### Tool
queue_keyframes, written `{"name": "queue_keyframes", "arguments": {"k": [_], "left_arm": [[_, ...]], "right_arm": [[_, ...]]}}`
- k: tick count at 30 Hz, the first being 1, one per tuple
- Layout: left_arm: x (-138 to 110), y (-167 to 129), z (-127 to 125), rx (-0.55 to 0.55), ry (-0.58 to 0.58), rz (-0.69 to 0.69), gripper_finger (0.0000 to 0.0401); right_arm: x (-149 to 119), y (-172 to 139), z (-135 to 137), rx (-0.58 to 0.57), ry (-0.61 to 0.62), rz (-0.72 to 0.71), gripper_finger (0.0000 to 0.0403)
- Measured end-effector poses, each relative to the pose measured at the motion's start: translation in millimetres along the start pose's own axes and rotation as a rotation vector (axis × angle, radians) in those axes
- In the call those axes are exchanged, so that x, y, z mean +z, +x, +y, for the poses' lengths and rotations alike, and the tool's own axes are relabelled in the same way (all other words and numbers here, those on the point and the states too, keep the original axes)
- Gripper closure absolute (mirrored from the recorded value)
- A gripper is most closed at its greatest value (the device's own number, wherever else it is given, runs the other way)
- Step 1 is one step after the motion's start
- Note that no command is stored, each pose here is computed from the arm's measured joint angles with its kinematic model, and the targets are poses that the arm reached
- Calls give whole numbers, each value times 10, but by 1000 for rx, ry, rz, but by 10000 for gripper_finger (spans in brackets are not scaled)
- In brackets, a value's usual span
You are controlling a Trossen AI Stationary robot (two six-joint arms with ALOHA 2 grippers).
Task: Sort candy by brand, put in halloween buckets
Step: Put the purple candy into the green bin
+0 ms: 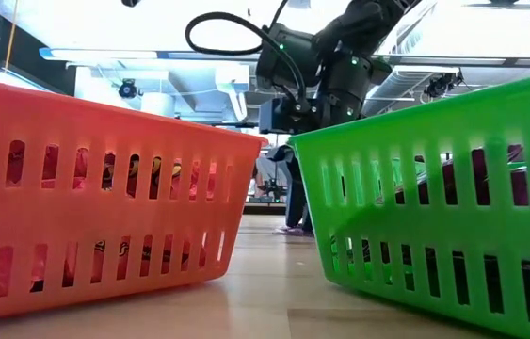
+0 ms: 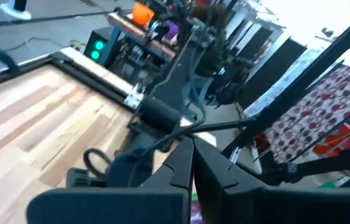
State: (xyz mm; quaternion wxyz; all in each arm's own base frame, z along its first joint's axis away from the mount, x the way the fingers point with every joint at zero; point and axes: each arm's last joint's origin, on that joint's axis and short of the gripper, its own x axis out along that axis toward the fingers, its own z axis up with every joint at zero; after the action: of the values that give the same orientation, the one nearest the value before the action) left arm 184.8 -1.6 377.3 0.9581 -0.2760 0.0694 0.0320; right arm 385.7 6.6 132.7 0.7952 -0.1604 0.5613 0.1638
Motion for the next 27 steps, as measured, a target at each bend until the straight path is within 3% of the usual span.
{"name": "queue_keyframes", "arguments": {"k": [4,6,13,20,24,27], "left_arm": [[-37,-2,25,27,7,38,401],[-49,-2,33,36,24,50,401],[-25,-51,38,35,79,33,401],[45,-153,81,54,75,-15,401],[33,-164,123,86,98,7,401],[22,-167,146,104,87,22,401]], "right_arm": [[-3,11,19,-48,8,34,357],[-7,12,24,-49,10,40,390],[-5,-116,-22,-85,56,64,399],[181,-447,-194,-102,109,-14,396],[161,-498,-306,-4,162,-63,370],[60,-465,-367,77,179,-36,329]]}}
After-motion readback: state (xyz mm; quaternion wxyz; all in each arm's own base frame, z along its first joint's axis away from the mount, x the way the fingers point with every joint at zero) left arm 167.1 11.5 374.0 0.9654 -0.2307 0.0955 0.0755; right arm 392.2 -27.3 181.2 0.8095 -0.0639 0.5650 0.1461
